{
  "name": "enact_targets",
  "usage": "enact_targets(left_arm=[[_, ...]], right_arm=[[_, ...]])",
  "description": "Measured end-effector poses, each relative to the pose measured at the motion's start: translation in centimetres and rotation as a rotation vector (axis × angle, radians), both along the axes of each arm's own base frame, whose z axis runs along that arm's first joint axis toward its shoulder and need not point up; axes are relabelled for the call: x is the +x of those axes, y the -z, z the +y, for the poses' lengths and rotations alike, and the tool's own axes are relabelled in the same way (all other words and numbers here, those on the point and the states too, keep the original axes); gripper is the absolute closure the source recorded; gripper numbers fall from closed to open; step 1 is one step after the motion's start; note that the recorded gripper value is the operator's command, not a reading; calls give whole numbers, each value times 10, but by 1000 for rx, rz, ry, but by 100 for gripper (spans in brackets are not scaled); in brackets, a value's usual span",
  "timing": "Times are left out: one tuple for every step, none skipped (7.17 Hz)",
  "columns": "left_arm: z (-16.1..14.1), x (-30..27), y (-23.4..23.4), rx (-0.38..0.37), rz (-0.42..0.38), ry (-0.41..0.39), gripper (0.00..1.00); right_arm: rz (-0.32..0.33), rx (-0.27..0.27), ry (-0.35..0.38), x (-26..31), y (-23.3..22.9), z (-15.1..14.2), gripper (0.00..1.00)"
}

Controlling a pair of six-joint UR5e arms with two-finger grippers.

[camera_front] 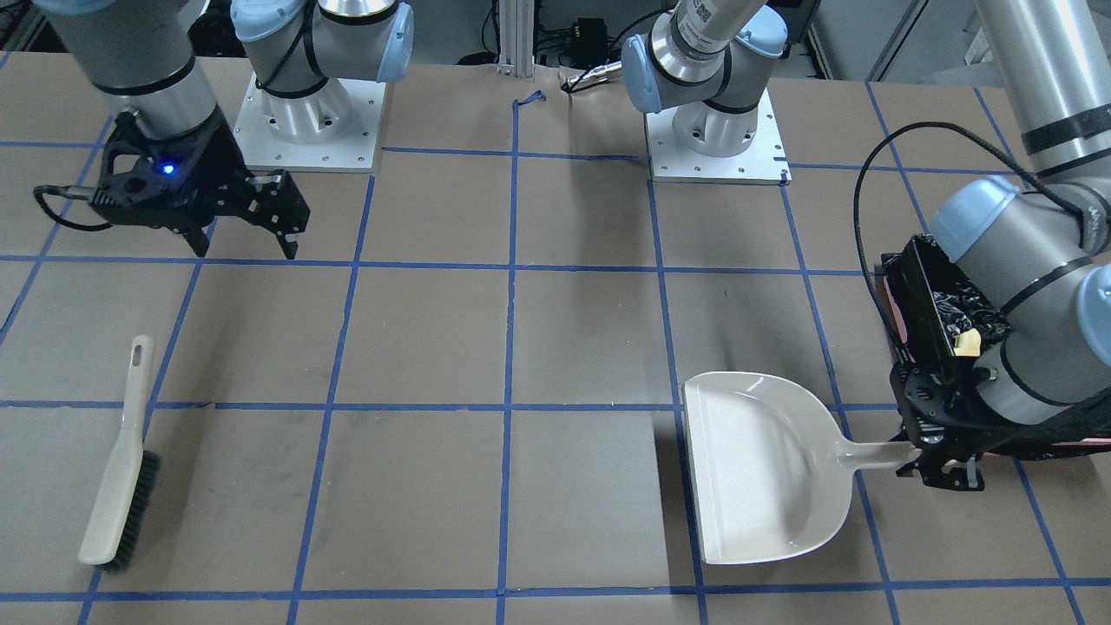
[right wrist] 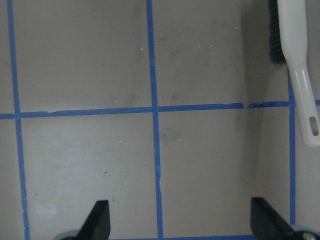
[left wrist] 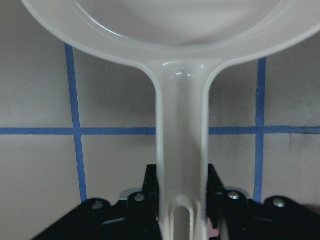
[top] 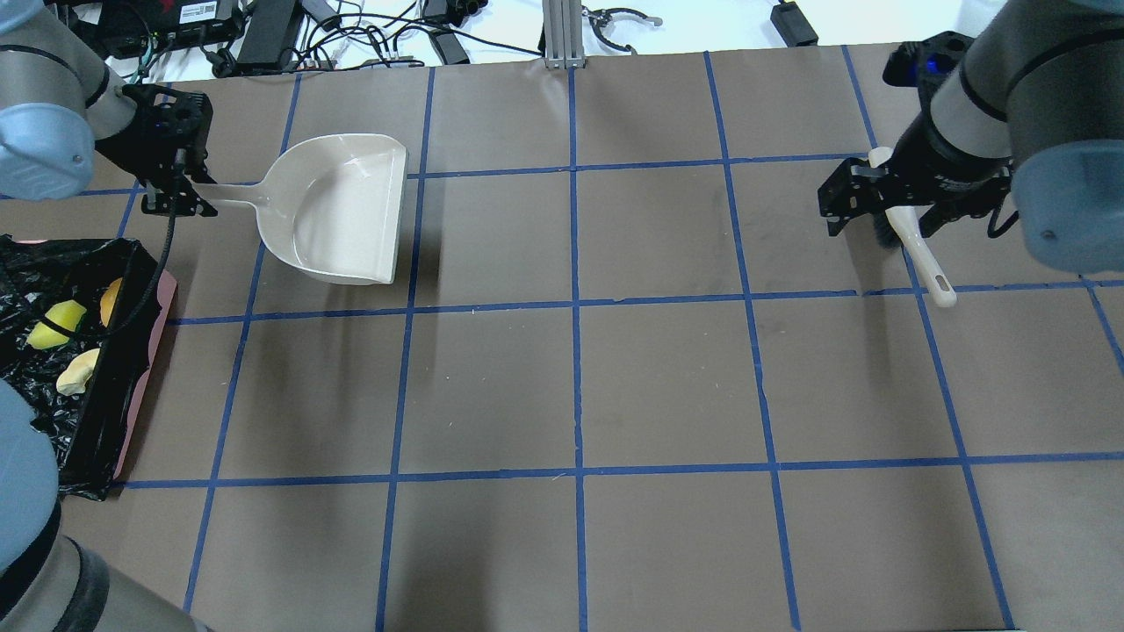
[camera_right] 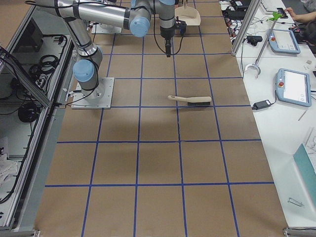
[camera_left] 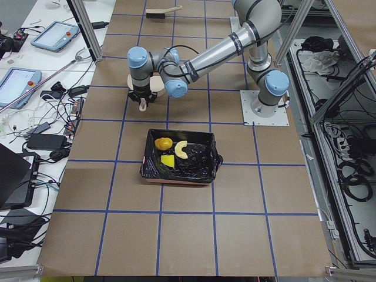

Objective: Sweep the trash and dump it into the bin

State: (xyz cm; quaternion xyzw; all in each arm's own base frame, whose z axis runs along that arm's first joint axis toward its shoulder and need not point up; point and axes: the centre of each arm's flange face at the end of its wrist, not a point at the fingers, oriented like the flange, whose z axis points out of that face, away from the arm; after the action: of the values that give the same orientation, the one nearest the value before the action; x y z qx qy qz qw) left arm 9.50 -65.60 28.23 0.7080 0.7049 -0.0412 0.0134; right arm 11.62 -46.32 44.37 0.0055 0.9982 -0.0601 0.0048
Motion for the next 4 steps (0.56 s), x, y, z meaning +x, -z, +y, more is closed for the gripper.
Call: enact_targets(left_arm=[[-9, -14, 13, -1, -1, 7, 100], [-15, -29, 23, -4, -3, 6, 100], [-21, -40, 33, -6, -5, 0, 100], [-25, -50, 43, -7, -7, 4, 100]], right_arm=[[1, 3, -20, 14, -18, 7, 0], [5, 20, -31, 19, -30, 10, 0], [11, 29, -34, 20, -35, 11, 0], [13, 31, -36, 20, -37, 10, 0]])
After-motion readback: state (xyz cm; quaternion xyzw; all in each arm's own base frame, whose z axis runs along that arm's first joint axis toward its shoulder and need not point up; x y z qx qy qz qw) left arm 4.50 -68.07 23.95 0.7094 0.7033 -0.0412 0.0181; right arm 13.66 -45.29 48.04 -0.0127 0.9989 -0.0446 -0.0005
